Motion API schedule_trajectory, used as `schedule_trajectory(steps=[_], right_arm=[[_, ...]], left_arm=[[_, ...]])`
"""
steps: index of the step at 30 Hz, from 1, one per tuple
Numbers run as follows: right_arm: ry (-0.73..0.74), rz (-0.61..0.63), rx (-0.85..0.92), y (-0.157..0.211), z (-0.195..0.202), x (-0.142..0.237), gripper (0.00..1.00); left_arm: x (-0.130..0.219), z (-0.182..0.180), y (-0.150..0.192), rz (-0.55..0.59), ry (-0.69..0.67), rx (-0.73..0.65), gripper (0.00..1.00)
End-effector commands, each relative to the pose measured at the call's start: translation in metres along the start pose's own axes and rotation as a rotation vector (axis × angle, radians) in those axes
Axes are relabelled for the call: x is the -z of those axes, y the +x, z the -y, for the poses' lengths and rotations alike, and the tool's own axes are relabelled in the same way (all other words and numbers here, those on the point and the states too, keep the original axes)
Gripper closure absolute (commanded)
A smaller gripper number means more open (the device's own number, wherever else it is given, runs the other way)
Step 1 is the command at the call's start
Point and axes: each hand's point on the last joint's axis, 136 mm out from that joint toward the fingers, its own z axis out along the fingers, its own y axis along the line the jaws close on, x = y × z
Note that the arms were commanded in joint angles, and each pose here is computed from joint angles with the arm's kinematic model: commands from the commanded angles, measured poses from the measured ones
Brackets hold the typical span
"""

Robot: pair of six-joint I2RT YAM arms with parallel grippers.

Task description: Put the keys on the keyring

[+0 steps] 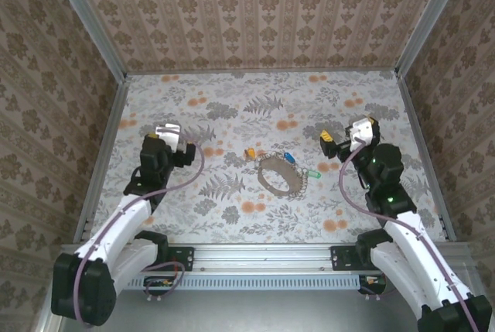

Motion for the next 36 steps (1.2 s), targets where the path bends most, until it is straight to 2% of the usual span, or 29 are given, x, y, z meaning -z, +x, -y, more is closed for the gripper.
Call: schedule_trajectory(steps=[1,4,7,10,15,17,20,21,23,24,26,31,36], right_arm=[[0.160,0.044,-0.110,0.020,0.025,-0.003,0.00],[0.264,0.013,-0.157,0.054,0.040,-0.005,0.00],[0.321,-0.029,-0.148,0.086,0.050,-0.010,0.00],[0.304,-0.093,-0.164,0.115,0.052,-0.023,0.00],[0.296,-0.091,-0.192,0.128,0.059,-0.051,0.00],[0.307,-0.129,-0.221,0.139,0.066,-0.060,0.00],[0.292,-0.146,-0.235,0.159,0.064,-0.068,0.00],[0.285,-0.132,-0.236,0.159,0.064,-0.071,0.00],[0.270,-0.204,-0.239,0.165,0.062,-0.074,0.00],[0.266,-0.213,-0.236,0.165,0.063,-0.079,0.00],[0.246,-0.241,-0.231,0.168,0.060,-0.086,0.00],[0.292,-0.292,-0.235,0.171,0.068,-0.091,0.00],[0.275,-0.287,-0.214,0.169,0.062,-0.092,0.00]], left_arm=[[-0.013,-0.006,-0.002,0.073,-0.004,0.002,0.00],[-0.027,-0.008,0.013,0.027,-0.013,-0.050,0.00],[-0.035,-0.010,0.020,0.041,-0.040,-0.078,0.00],[-0.043,-0.013,0.023,0.073,-0.030,-0.014,0.00],[-0.056,-0.022,0.017,0.089,-0.044,0.026,0.00],[-0.062,-0.023,0.018,0.099,-0.022,0.008,0.00],[-0.071,-0.033,0.026,0.105,-0.040,0.054,0.00],[-0.072,-0.036,0.030,0.102,-0.029,0.081,0.00],[-0.078,-0.040,0.041,0.105,-0.031,0.102,0.00],[-0.082,-0.042,0.036,0.134,-0.034,0.094,0.00],[-0.089,-0.049,0.042,0.042,-0.055,0.133,0.00],[-0.090,-0.056,0.044,0.024,-0.089,0.154,0.00],[-0.090,-0.056,0.043,0.031,-0.088,0.152,0.00]])
